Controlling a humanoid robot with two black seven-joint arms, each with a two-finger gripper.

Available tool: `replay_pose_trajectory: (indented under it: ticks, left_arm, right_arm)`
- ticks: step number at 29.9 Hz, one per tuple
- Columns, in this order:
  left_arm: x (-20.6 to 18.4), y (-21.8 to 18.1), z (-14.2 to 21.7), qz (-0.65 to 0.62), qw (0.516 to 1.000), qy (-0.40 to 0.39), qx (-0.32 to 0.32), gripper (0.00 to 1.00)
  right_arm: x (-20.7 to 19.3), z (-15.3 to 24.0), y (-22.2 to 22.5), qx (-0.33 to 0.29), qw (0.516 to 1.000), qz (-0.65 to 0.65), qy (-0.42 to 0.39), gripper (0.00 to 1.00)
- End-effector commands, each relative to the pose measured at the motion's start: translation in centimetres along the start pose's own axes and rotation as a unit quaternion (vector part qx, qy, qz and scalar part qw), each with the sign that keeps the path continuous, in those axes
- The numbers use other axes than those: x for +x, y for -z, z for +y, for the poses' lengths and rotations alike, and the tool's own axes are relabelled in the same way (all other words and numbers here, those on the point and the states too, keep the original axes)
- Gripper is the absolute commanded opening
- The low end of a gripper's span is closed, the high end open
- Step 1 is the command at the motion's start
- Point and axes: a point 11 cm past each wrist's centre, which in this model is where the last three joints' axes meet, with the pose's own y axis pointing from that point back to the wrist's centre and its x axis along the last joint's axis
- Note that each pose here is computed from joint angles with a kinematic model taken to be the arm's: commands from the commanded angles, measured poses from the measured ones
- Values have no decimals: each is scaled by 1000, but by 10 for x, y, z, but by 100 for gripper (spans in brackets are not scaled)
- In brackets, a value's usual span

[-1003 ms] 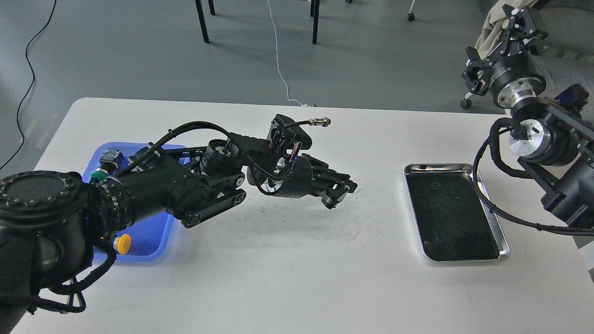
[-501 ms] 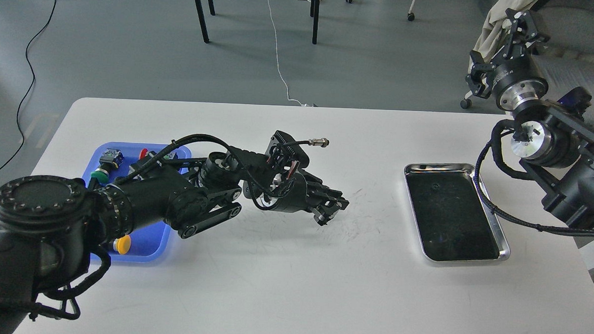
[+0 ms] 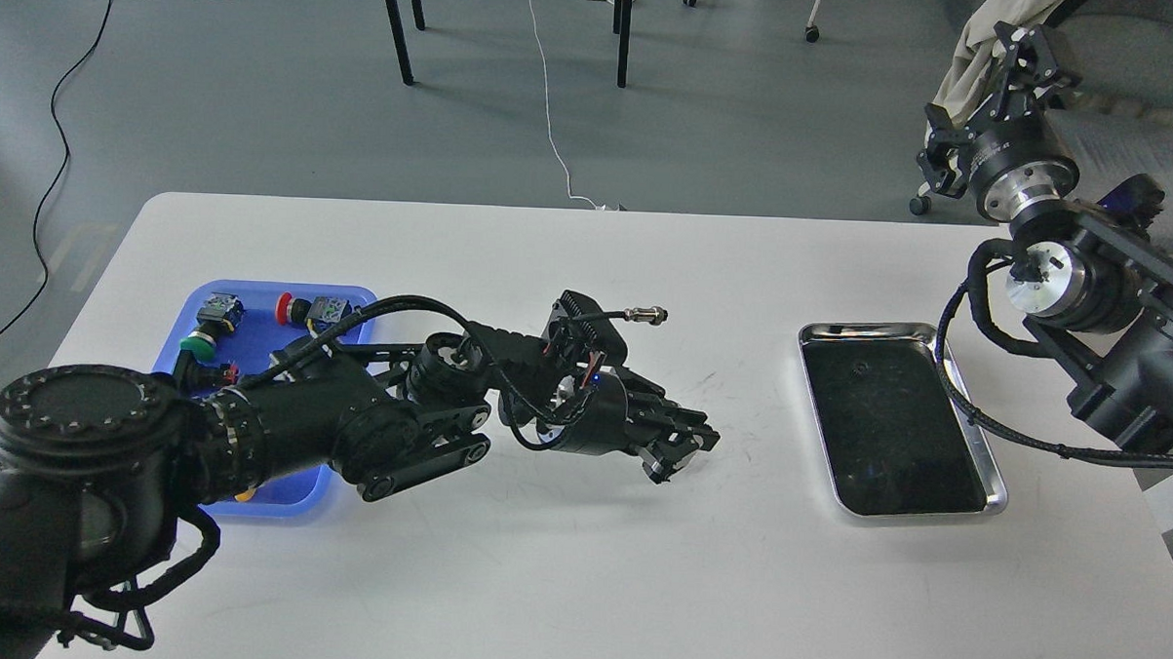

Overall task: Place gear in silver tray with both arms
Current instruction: 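Hold the gear near the silver tray and open the left gripper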

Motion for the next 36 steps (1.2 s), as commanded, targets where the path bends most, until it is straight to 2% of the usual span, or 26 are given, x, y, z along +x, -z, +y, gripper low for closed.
replay_pose_trajectory:
  ticks: [1, 12, 24, 36]
  left_arm:
    - [-5, -5, -2, 7, 1000, -7, -7, 8]
    - [-26, -18, -9, 40, 998, -38, -26, 9]
    - [-30, -16, -9, 61, 997, -44, -22, 10]
    - [-30, -16, -9, 63, 997, -44, -22, 20]
  right_arm:
    - [0, 0, 0, -1, 1000, 0, 0, 97]
    - [0, 0, 0, -3, 1000, 0, 0, 97]
    - [-3, -2, 4, 0, 1000, 3, 3, 97]
    - [-4, -2, 0, -6, 1000, 11, 6, 97]
